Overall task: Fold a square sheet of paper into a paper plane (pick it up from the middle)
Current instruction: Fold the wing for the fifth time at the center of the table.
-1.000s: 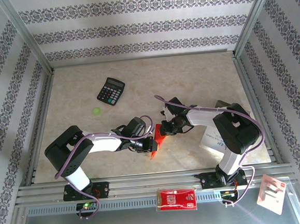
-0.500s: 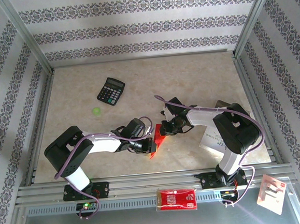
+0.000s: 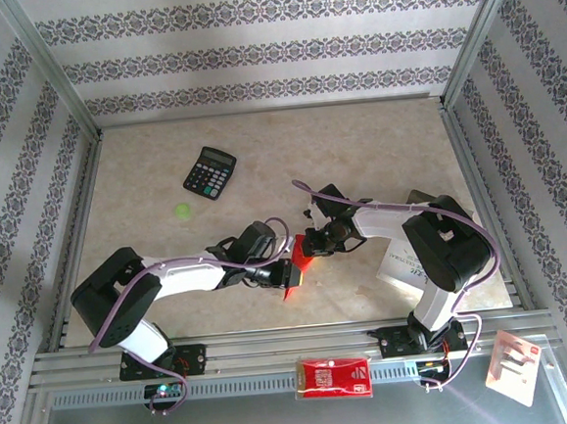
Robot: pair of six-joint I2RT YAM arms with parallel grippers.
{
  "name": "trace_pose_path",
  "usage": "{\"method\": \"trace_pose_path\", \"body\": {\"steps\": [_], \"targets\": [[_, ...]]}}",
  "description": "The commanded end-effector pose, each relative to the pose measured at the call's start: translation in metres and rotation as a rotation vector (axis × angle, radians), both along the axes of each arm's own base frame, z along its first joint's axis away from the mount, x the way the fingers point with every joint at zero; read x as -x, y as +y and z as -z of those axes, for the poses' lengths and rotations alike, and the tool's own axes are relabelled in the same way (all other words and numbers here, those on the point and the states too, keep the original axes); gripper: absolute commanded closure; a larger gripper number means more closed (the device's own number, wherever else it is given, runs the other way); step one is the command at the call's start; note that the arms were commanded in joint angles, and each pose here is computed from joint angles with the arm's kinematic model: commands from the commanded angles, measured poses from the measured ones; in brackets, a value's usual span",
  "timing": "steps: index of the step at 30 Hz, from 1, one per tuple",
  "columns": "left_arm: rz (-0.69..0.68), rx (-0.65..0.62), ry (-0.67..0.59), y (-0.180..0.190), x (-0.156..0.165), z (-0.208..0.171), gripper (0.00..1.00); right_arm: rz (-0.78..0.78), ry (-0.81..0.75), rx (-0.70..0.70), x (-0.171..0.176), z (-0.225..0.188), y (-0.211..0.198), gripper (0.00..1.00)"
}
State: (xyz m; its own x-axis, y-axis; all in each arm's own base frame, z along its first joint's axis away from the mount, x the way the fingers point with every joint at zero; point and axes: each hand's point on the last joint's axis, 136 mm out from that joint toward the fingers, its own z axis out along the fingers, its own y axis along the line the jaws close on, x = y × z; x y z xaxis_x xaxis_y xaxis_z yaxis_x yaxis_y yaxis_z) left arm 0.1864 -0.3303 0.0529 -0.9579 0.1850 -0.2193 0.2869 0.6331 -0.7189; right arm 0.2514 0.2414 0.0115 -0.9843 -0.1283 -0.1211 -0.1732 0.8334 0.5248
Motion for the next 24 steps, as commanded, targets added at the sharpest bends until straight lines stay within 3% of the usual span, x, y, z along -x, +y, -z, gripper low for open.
{"method": "trace_pose_path", "body": {"steps": [1, 24], "targets": [[0.047, 0.006, -0.008, -0.010, 0.000, 0.000, 0.85, 0.001, 0.046, 0.115, 0.011, 0.027, -0.020, 0.87], [0.015, -0.131, 0.064, 0.020, 0.003, 0.040, 0.89, -0.002, 0.052, 0.114, 0.011, 0.028, -0.020, 0.87]]}}
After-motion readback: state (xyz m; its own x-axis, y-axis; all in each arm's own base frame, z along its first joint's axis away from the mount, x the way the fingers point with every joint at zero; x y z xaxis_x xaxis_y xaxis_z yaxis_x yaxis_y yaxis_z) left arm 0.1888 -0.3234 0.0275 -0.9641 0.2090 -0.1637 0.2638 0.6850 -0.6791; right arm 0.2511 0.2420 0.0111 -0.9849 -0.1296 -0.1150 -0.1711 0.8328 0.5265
